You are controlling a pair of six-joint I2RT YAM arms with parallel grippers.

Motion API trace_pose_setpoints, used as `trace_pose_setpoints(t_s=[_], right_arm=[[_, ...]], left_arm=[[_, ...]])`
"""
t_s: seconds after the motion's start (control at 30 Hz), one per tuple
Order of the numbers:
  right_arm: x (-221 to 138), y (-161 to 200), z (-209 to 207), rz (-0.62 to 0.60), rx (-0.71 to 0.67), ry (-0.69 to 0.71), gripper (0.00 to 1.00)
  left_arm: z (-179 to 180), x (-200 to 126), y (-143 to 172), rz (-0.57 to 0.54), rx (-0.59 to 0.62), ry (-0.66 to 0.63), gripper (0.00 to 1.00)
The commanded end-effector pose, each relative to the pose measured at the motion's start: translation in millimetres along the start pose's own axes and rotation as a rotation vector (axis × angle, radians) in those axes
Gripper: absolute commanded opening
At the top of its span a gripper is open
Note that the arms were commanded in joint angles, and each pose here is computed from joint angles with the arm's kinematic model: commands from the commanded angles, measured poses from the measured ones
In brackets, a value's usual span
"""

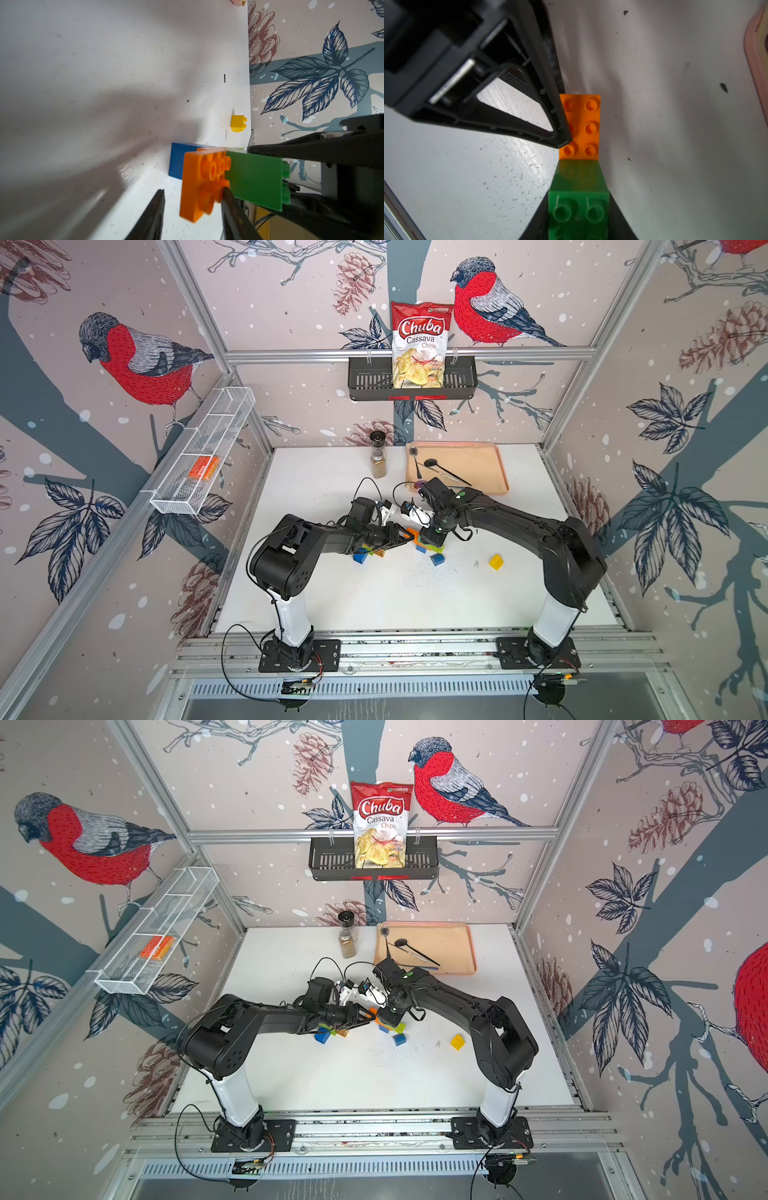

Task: Assemble a fork with lego
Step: Assemble the lego brick with the lego brick.

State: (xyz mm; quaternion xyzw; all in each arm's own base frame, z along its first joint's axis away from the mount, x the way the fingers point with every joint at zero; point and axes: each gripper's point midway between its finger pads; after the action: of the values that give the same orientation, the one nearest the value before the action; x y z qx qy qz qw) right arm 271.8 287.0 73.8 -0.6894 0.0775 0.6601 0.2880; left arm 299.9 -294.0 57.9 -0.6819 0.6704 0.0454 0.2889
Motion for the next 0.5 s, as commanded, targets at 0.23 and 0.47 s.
trace_pose_setpoints(t_s=[0.23,0.47], right_arm=[[4.6,15.0,-15.2,0.113,0.033,0.058,0.14],[0.6,12.9,-16.3,0.112,0.007,0.055,0.12]], left_arm=[[-18.3,-8.7,-11.4,-0.028,0.038,0.037,0.47],[-11.8,-31.1,-19.3,-0.059,0.033,-0.003,0.48]])
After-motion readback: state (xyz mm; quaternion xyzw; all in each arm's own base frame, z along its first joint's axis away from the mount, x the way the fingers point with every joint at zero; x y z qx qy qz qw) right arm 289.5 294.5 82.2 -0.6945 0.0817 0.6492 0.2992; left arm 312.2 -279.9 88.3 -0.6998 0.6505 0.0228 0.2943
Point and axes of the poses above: each gripper's point midway between its finger pads, its own x axis out along the fingers, its own z axis along the line the jaws close on, y = z × x, and after that the axes turned 7 degrees about x, right-handed
